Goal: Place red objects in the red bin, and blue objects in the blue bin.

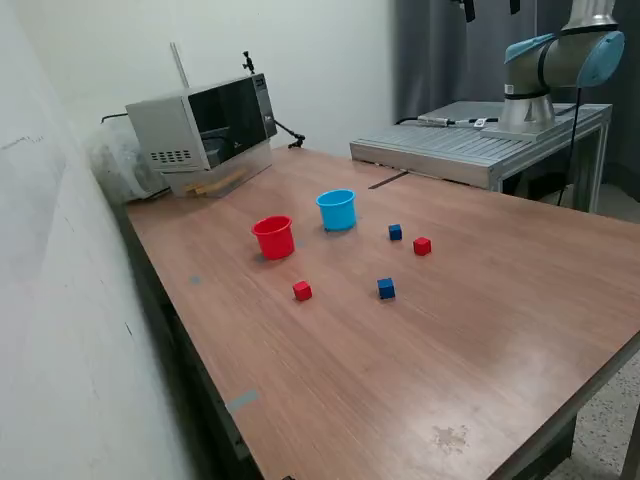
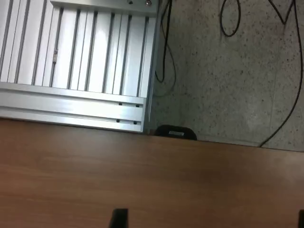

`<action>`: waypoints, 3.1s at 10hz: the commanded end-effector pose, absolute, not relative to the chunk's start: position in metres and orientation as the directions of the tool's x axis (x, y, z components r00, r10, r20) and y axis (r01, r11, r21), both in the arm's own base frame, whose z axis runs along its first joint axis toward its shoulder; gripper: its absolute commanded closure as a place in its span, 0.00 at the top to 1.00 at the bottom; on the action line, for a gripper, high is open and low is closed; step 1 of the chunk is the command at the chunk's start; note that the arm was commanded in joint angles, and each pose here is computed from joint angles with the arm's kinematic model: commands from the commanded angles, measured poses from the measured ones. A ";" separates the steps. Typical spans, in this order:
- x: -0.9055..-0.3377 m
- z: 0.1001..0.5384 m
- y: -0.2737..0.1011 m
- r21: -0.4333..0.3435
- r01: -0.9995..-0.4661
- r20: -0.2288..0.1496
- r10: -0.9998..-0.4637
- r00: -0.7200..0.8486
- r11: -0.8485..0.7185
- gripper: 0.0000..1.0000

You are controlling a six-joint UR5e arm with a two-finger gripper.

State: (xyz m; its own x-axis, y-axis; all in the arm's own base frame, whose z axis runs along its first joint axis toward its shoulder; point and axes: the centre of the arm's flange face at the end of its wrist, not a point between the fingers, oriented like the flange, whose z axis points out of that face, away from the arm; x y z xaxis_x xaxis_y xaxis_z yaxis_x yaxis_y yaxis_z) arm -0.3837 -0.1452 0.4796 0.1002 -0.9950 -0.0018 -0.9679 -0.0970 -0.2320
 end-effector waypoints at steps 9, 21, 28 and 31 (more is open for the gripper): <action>-0.384 0.481 -0.145 -0.227 -0.969 0.000 -0.995 0.103 -0.100 1.00; -0.475 0.485 -0.146 0.106 -0.992 0.003 -0.997 -0.071 0.071 1.00; -0.545 0.261 -0.122 -0.009 -0.971 0.012 -0.971 -0.240 0.240 1.00; -0.574 0.210 -0.083 0.001 -0.952 0.014 -0.952 -0.305 0.305 1.00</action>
